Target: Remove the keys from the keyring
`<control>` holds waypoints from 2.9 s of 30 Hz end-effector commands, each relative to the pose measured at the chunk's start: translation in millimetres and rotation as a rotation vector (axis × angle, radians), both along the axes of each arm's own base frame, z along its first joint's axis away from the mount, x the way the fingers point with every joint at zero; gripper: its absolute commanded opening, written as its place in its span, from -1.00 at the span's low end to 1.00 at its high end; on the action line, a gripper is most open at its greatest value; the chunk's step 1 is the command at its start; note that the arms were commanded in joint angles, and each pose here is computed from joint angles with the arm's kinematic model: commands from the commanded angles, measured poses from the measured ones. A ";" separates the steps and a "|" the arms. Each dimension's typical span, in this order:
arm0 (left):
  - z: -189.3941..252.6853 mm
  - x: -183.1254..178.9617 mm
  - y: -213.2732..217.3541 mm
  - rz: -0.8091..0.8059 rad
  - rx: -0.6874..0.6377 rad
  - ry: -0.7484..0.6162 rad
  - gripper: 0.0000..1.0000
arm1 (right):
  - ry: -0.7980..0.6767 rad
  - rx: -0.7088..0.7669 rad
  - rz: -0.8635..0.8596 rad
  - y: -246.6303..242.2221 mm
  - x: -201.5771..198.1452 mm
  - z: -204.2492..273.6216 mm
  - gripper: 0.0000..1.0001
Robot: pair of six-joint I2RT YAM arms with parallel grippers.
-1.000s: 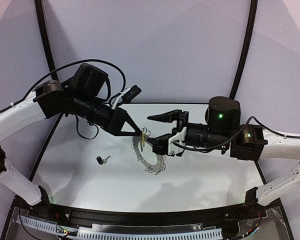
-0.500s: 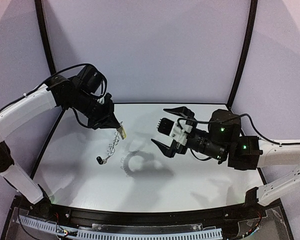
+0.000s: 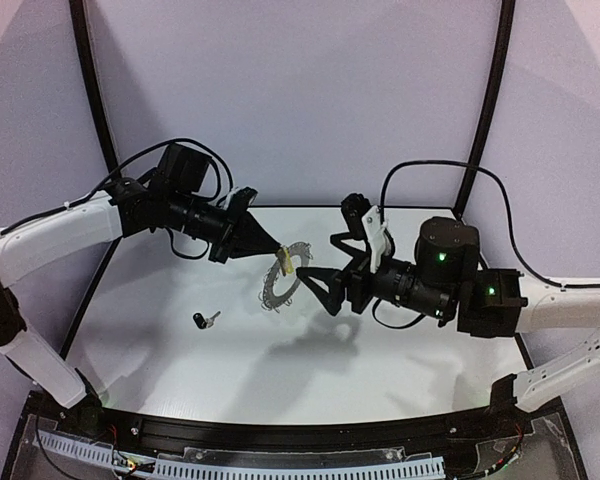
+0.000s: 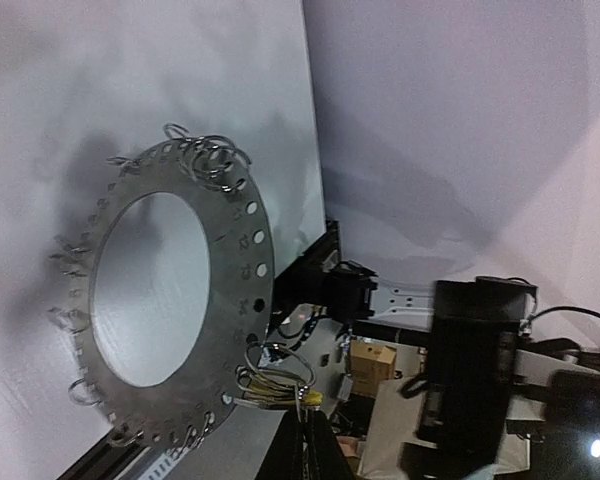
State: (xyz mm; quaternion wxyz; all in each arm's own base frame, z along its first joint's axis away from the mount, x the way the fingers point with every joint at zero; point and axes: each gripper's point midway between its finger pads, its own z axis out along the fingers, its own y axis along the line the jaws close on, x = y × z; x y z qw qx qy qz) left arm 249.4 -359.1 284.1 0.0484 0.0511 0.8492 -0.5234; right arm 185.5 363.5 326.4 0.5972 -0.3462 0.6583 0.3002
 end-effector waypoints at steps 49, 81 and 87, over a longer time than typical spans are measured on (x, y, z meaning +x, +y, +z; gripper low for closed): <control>58.1 -25.9 14.0 -0.096 -0.249 -0.294 -0.98 | -0.745 -0.292 -0.294 2.7 23.9 40.5 -1.00; 85.4 -112.9 -5.0 -0.464 -0.330 -0.799 0.68 | -1.255 -0.609 0.304 -29.2 -64.0 76.1 -1.00; 92.6 -124.8 -15.5 -0.493 -0.341 -0.789 0.33 | -1.261 -0.605 0.293 -29.7 -63.4 77.9 -1.00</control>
